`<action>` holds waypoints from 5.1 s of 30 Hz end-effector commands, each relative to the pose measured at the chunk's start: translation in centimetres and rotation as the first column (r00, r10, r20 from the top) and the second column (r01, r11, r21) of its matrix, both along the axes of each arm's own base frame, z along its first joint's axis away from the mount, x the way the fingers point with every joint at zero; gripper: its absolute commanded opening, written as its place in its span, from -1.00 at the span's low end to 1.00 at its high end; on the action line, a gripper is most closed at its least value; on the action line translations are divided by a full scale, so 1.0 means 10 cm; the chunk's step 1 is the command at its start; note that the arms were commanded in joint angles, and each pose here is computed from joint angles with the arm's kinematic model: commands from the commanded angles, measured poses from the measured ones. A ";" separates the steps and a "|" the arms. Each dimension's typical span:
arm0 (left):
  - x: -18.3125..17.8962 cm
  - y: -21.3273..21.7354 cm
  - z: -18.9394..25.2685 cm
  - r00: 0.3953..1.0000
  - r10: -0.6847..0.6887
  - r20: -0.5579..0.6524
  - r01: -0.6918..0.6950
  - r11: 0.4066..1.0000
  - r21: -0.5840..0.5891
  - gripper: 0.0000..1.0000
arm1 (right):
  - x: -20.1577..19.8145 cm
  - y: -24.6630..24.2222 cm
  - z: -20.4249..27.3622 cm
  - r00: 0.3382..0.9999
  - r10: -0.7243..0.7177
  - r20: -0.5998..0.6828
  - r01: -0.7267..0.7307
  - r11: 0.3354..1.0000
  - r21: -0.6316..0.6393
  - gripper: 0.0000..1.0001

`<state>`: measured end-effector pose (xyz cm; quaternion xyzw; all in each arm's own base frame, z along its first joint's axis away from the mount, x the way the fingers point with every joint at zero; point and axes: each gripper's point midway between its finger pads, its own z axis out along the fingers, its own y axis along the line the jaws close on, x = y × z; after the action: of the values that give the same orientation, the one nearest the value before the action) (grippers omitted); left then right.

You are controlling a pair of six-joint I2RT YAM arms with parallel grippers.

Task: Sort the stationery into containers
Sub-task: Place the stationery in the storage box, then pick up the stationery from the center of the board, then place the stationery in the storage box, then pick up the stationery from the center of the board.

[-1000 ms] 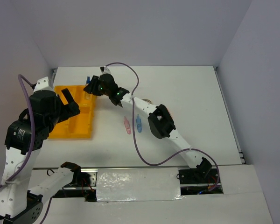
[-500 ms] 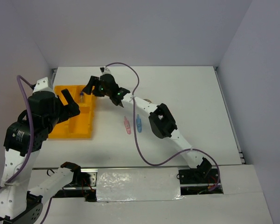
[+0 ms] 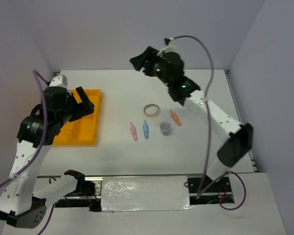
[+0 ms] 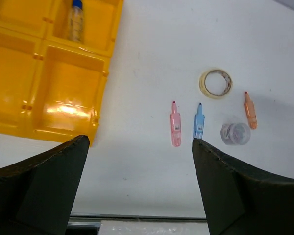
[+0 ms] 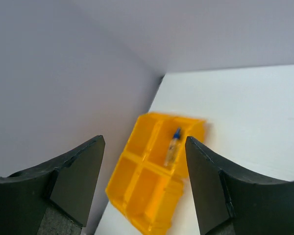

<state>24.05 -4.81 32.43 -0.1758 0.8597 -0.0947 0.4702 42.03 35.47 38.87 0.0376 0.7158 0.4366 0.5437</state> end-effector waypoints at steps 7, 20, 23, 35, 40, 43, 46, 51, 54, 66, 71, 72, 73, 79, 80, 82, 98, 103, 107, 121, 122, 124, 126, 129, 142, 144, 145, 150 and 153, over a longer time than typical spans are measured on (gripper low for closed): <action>0.89 -1.03 -0.60 0.963 -0.220 -0.155 0.217 0.976 -0.036 0.98 | -1.14 -1.51 -0.93 0.921 -0.224 -0.320 0.100 0.928 -0.360 0.50; 2.18 -2.03 -1.86 0.875 -0.316 -0.368 0.352 0.936 0.033 0.53 | -2.53 -2.41 -0.22 0.974 -0.172 -0.150 0.143 0.972 -0.186 0.59; 2.27 -2.22 -2.12 0.858 -0.341 -0.385 0.379 0.925 0.025 0.48 | -2.70 -2.55 -0.20 0.968 -0.199 -0.151 0.177 0.973 -0.148 0.59; 2.05 -2.55 -2.83 0.798 -0.381 -0.466 0.453 0.890 0.047 0.21 | -2.87 -2.66 -0.19 0.966 -0.208 -0.154 0.188 0.973 -0.135 0.60; 1.96 -2.44 -3.05 0.793 -0.330 -0.511 0.429 0.899 0.086 0.04 | -2.83 -2.59 -0.17 0.971 -0.183 -0.154 0.164 0.978 -0.131 0.60; 1.95 -2.35 -3.10 0.801 -0.290 -0.523 0.406 0.906 0.119 -0.06 | -2.81 -2.57 -0.18 0.972 -0.176 -0.157 0.152 0.977 -0.151 0.60; 1.93 -2.28 -3.11 0.804 -0.269 -0.530 0.397 0.907 0.142 -0.28 | -2.78 -2.53 -0.16 0.975 -0.164 -0.151 0.142 0.979 -0.147 0.60; 1.94 -2.28 -2.95 0.823 -0.269 -0.501 0.387 0.911 0.146 -0.68 | -2.76 -2.49 -0.16 0.977 -0.153 -0.150 0.133 0.981 -0.141 0.60; 2.05 -2.39 -2.62 0.852 -0.310 -0.422 0.386 0.916 0.107 -0.84 | -2.75 -2.49 -0.19 0.976 -0.153 -0.156 0.130 0.981 -0.147 0.60; 2.45 -1.66 -1.37 0.956 -0.181 -0.233 0.186 0.983 -0.001 -1.00 | -2.73 -2.46 -0.31 0.974 -0.146 -0.172 0.118 0.979 -0.164 0.60; 2.41 -0.68 -1.35 0.955 0.052 -0.290 -0.031 0.997 0.077 -1.00 | -2.68 -2.38 -0.31 0.979 -0.117 -0.168 0.088 0.981 -0.175 0.61; 2.41 -0.34 -1.39 0.944 0.127 -0.305 -0.105 0.991 0.087 -1.00 | -2.68 -2.37 -0.32 0.980 -0.113 -0.167 0.083 0.981 -0.176 0.60; 2.31 -0.15 -1.44 0.930 0.169 -0.328 -0.146 0.985 0.095 -1.00 | -2.66 -2.35 -0.30 0.981 -0.107 -0.160 0.079 0.982 -0.173 0.61; 2.03 0.98 -1.49 0.845 0.395 -0.361 -0.387 0.917 0.097 -1.00 | -2.61 -2.25 -0.33 0.987 -0.062 -0.147 0.032 0.980 -0.196 0.61; 2.00 1.13 -1.49 0.826 0.430 -0.363 -0.418 0.901 0.114 -0.99 | -2.59 -2.24 -0.34 0.987 -0.059 -0.146 0.028 0.978 -0.207 0.61; 1.88 1.45 -1.48 0.783 0.496 -0.374 -0.484 0.865 0.133 -0.97 | -2.58 -2.21 -0.34 0.989 -0.044 -0.144 0.013 0.978 -0.211 0.61; 1.86 2.25 -1.66 0.723 0.572 -0.387 -0.560 0.814 0.155 -0.33 | -2.41 -1.96 -0.24 0.990 0.047 -0.134 -0.079 0.967 -0.241 0.62; 1.91 2.21 -1.73 0.737 0.551 -0.391 -0.548 0.826 0.129 0.16 | -2.38 -1.89 -0.24 0.987 0.074 -0.144 -0.107 0.967 -0.230 0.62; 1.92 2.18 -1.75 0.746 0.536 -0.396 -0.538 0.835 0.117 0.50 | -2.37 -1.85 -0.29 0.984 0.085 -0.159 -0.120 0.966 -0.228 0.62; 2.31 0.10 -0.69 0.985 0.019 -0.171 0.000 0.994 0.109 0.99 | -2.14 -2.17 -0.57 0.954 -0.159 -0.253 0.062 0.933 -0.353 0.68; 2.31 -0.17 -0.67 0.986 -0.058 -0.157 0.073 0.993 0.088 0.99 | -2.13 -2.24 -0.58 0.945 -0.201 -0.257 0.096 0.924 -0.369 0.75; 2.25 -0.89 -0.66 0.962 -0.247 -0.118 0.253 0.966 0.042 0.99 | -2.13 -2.47 -0.63 0.907 -0.322 -0.272 0.188 0.886 -0.424 0.89; 2.12 -1.41 -0.69 0.920 -0.379 -0.096 0.381 0.924 0.004 0.99 | -2.13 -2.63 -0.59 0.875 -0.401 -0.271 0.252 0.856 -0.451 0.99; 1.72 -2.43 -0.91 0.812 -0.571 -0.122 0.576 0.817 0.016 0.99 | -2.21 -2.79 -0.46 0.861 -0.448 -0.242 0.314 0.841 -0.441 0.99; 0.84 -3.63 -1.74 0.649 -0.708 -0.279 0.751 0.654 0.089 0.99 | -2.51 -2.98 -0.38 0.865 -0.452 -0.218 0.328 0.838 -0.436 0.99; 0.83 -3.63 -1.83 0.635 -0.722 -0.276 0.766 0.633 0.107 0.99 | -2.53 -3.01 -0.43 0.861 -0.458 -0.222 0.327 0.832 -0.448 0.99; 0.84 -3.64 -1.85 0.630 -0.727 -0.272 0.772 0.626 0.114 0.99 | -2.52 -3.01 -0.45 0.858 -0.461 -0.225 0.327 0.829 -0.454 0.99; 0.95 -3.66 -2.04 0.632 -0.715 -0.298 0.774 0.604 0.192 0.99 | -2.49 -2.94 -0.46 0.871 -0.435 -0.231 0.300 0.841 -0.450 0.99; 0.98 -3.68 -2.17 0.630 -0.708 -0.319 0.775 0.597 0.208 0.99 | -2.47 -2.95 -0.42 0.870 -0.441 -0.222 0.308 0.837 -0.453 0.98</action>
<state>32.60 -40.89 11.14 0.2571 0.9088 -0.1355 0.2993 16.83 6.00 34.32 0.1359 0.8483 0.1553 0.4877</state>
